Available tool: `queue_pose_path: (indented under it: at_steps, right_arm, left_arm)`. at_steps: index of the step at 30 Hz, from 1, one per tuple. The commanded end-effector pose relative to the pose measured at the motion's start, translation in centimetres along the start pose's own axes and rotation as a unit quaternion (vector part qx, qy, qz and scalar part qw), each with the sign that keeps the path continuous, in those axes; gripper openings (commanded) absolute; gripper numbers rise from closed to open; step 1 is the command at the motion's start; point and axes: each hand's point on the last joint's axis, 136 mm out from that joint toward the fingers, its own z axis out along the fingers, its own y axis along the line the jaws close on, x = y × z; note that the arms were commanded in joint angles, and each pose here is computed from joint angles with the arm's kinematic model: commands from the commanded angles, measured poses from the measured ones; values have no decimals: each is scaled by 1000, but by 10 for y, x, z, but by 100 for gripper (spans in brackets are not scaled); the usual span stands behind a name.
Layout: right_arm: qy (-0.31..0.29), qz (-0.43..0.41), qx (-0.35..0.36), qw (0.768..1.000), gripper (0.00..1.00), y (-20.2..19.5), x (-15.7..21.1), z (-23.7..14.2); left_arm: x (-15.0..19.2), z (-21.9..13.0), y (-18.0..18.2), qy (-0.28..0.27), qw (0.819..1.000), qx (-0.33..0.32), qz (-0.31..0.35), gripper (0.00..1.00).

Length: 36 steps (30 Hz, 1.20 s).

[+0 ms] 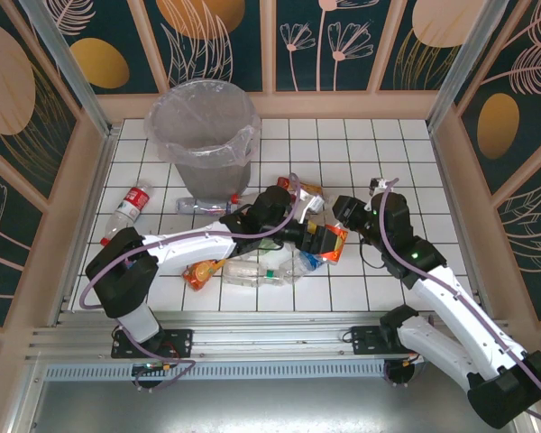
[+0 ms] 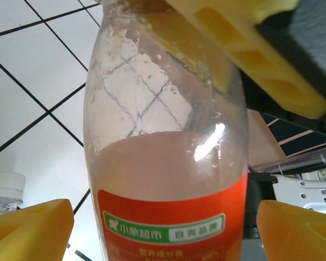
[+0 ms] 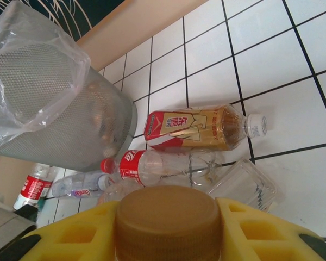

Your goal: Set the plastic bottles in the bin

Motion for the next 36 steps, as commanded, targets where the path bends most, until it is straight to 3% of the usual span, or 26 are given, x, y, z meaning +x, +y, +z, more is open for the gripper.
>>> queue_pose_path:
  at_steps: [1, 7, 18, 22, 26, 28, 33, 36]
  right_arm:
    - [-30, -5, -30, 999, 40, 18, -21, -11]
    - [-33, -1, -34, 999, 40, 19, -22, -13]
    - [-43, 7, -38, 998, 40, 19, -25, -17]
    - [-41, 7, -38, 998, 40, 19, -24, -17]
    - [-40, 7, -37, 998, 42, 17, -23, -16]
    - [-41, 5, -37, 998, 46, 17, -23, -17]
    - [-53, -12, -44, 998, 67, 21, -30, -28]
    - [-63, -30, -51, 996, 73, 24, -34, -40]
  left_arm:
    - [-11, 4, -13, -11, 1000, 9, 14, 87]
    - [-12, 4, -20, -13, 1000, 25, 8, 76]
    - [-5, 14, -6, -4, 1000, 14, -4, 75]
    - [-6, 15, -7, -4, 1000, 17, -8, 63]
    - [-12, 11, -13, -15, 1000, 19, -4, 56]
    - [-15, 7, -14, -20, 1000, 15, -2, 55]
    - [-22, -3, -13, -34, 999, -17, -7, 53]
    - [-31, -11, -16, -48, 998, -26, -8, 54]
